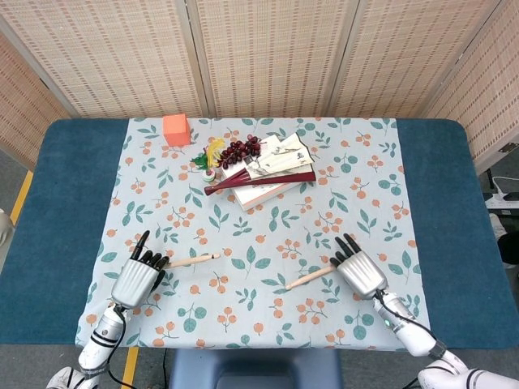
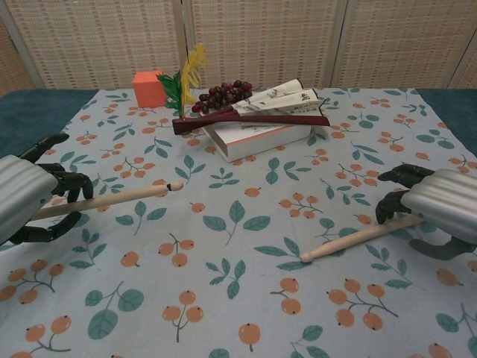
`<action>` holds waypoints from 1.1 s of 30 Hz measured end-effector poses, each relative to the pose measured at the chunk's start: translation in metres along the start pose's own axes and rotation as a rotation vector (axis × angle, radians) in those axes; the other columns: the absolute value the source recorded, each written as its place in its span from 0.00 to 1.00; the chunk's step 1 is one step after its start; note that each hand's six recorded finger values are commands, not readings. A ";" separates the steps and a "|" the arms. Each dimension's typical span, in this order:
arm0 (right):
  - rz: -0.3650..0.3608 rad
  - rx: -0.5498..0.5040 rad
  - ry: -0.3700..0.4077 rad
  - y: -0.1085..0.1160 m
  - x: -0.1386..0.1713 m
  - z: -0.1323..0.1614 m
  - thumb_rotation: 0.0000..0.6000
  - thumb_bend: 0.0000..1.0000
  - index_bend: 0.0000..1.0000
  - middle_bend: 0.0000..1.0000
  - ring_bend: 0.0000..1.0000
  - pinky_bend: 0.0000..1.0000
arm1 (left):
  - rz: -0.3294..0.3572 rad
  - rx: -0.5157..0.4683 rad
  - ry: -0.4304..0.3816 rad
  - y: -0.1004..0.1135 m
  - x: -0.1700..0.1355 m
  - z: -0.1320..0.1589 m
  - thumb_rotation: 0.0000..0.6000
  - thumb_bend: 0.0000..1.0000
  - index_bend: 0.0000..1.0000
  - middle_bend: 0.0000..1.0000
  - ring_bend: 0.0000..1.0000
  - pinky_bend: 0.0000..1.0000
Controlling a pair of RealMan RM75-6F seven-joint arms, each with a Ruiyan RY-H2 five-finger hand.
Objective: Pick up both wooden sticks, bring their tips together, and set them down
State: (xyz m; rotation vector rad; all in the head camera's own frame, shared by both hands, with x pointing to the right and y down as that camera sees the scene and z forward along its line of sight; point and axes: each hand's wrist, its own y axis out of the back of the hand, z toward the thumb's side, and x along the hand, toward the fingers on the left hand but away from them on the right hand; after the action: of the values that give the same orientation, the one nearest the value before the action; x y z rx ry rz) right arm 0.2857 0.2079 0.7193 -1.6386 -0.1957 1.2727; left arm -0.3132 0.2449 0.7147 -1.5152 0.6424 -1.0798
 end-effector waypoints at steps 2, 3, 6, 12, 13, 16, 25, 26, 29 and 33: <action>-0.001 0.000 -0.006 -0.002 -0.004 0.000 1.00 0.33 0.39 0.36 0.07 0.00 | -0.005 0.002 -0.012 0.000 0.000 0.000 1.00 0.49 0.87 0.90 0.49 0.05; -0.003 0.000 -0.009 -0.002 -0.006 0.000 1.00 0.33 0.41 0.39 0.10 0.01 | -0.005 0.002 -0.014 0.000 0.000 0.000 1.00 0.49 0.87 0.90 0.49 0.05; -0.018 0.005 -0.018 -0.001 -0.008 -0.001 1.00 0.33 0.49 0.43 0.15 0.03 | -0.004 0.003 -0.013 0.000 -0.001 -0.001 1.00 0.49 0.87 0.90 0.49 0.05; 0.002 0.020 -0.028 -0.007 -0.007 -0.001 1.00 0.33 0.59 0.53 0.19 0.03 | -0.025 -0.047 -0.024 -0.003 -0.003 0.000 1.00 0.49 0.87 0.90 0.49 0.05; 0.004 0.023 -0.030 -0.008 -0.007 -0.001 1.00 0.33 0.60 0.53 0.20 0.03 | -0.027 -0.047 -0.026 -0.003 -0.003 -0.001 1.00 0.49 0.87 0.90 0.49 0.05; 0.012 0.032 -0.040 -0.010 -0.006 -0.001 1.00 0.33 0.62 0.55 0.22 0.03 | -0.026 -0.026 -0.026 -0.003 -0.004 -0.002 1.00 0.49 0.87 0.90 0.49 0.05; -0.052 0.022 -0.046 0.002 -0.001 0.002 1.00 0.37 1.00 0.88 0.56 0.18 | -0.005 -0.044 -0.003 0.003 -0.003 -0.009 1.00 0.49 0.87 0.90 0.50 0.05; -0.075 0.003 -0.046 0.007 0.000 0.002 1.00 0.37 1.00 0.88 0.57 0.19 | -0.001 -0.049 0.000 0.004 -0.002 -0.009 1.00 0.49 0.87 0.90 0.50 0.05; -0.124 -0.075 -0.037 0.020 0.003 0.005 1.00 0.37 1.00 0.89 0.58 0.19 | 0.004 -0.081 0.017 0.007 0.001 -0.010 1.00 0.49 0.87 0.90 0.50 0.05; -0.179 -0.219 -0.013 0.042 0.007 0.012 1.00 0.37 1.00 0.89 0.58 0.19 | -0.005 -0.149 0.039 0.010 0.006 -0.006 1.00 0.50 0.87 0.90 0.50 0.05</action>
State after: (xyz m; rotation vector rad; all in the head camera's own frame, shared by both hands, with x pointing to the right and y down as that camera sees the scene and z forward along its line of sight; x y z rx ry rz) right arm 0.2615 0.1989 0.6833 -1.7546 -0.4939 1.1568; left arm -0.3149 0.2345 0.7065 -1.6272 0.7609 -1.0874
